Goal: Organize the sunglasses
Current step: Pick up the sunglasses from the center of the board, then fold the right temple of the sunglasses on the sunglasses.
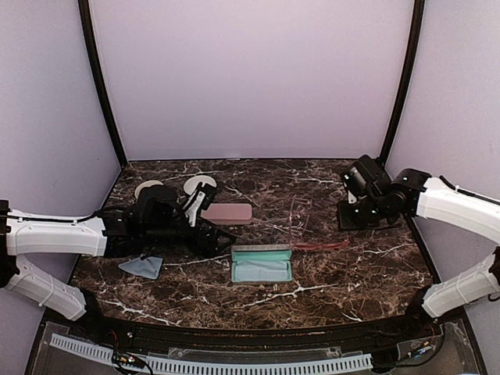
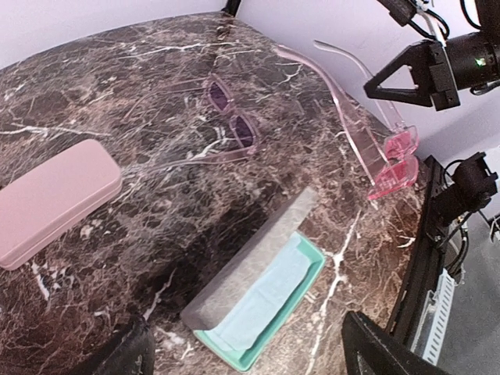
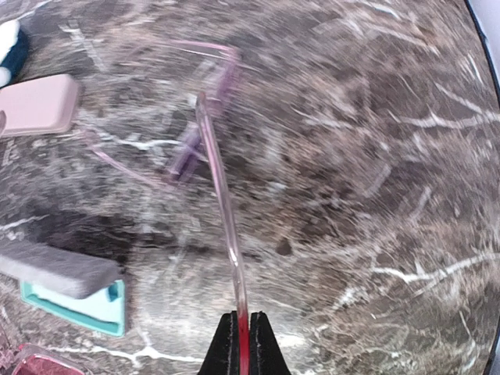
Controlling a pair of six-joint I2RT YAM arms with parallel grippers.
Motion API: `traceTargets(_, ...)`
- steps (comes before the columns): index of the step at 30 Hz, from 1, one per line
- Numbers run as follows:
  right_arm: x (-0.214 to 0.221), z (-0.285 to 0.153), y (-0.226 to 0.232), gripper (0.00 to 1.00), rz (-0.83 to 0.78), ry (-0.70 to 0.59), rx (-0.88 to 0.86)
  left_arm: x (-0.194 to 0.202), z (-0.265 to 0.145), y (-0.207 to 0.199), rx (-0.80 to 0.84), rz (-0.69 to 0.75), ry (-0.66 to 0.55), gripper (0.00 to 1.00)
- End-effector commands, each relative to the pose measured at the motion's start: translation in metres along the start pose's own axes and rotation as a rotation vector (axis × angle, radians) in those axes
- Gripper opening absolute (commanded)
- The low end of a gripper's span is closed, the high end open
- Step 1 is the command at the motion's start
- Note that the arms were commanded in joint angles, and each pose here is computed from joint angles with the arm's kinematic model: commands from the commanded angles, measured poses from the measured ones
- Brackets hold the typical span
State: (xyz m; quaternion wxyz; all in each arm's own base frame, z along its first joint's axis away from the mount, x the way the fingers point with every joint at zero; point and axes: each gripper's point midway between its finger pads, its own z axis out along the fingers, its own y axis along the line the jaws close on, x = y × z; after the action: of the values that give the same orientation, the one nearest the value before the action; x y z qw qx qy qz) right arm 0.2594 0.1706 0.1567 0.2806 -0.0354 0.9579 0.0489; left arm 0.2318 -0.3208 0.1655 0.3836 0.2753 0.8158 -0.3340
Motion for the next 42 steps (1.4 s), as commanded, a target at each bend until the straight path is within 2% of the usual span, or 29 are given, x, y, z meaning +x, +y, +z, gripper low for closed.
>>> traceTargets(1, -0.027, -0.013, 0.046, 0.0, -0.096, -0.106, -0.098, -0.043, -0.016, -0.021, 0.048, 0.006, -0.121, 0.85)
traceTargets(8, -0.032, -0.005, 0.104, 0.0, -0.201, -0.141, -0.2, -0.067, -0.024, -0.036, 0.134, -0.09, -0.22, 0.85)
traceTargets(13, -0.039, -0.01, 0.141, 0.0, -0.249, -0.173, -0.272, -0.072, -0.017, -0.036, 0.137, -0.152, -0.226, 0.85)
traceTargets(21, -0.036, -0.009, 0.165, 0.0, -0.281, -0.187, -0.318, -0.074, -0.005, -0.029, 0.106, -0.21, -0.219, 0.69)
traceTargets(26, -0.034, -0.008, 0.168, 0.0, -0.284, -0.192, -0.326, -0.074, 0.001, -0.034, 0.135, -0.217, -0.208, 0.47)
traceTargets(27, -0.034, -0.007, 0.168, 0.0, -0.284, -0.192, -0.325, -0.073, 0.002, -0.035, 0.141, -0.218, -0.201, 0.45)
traceTargets(30, -0.034, -0.006, 0.167, 0.0, -0.285, -0.193, -0.321, -0.07, 0.005, -0.035, 0.147, -0.232, -0.187, 0.45)
traceTargets(36, -0.033, -0.004, 0.164, 0.0, -0.29, -0.196, -0.306, -0.064, -0.001, -0.031, 0.132, -0.27, -0.187, 0.51)
traceTargets(42, -0.032, -0.002, 0.162, 0.0, -0.294, -0.197, -0.29, -0.055, -0.007, -0.028, 0.122, -0.299, -0.171, 0.48)
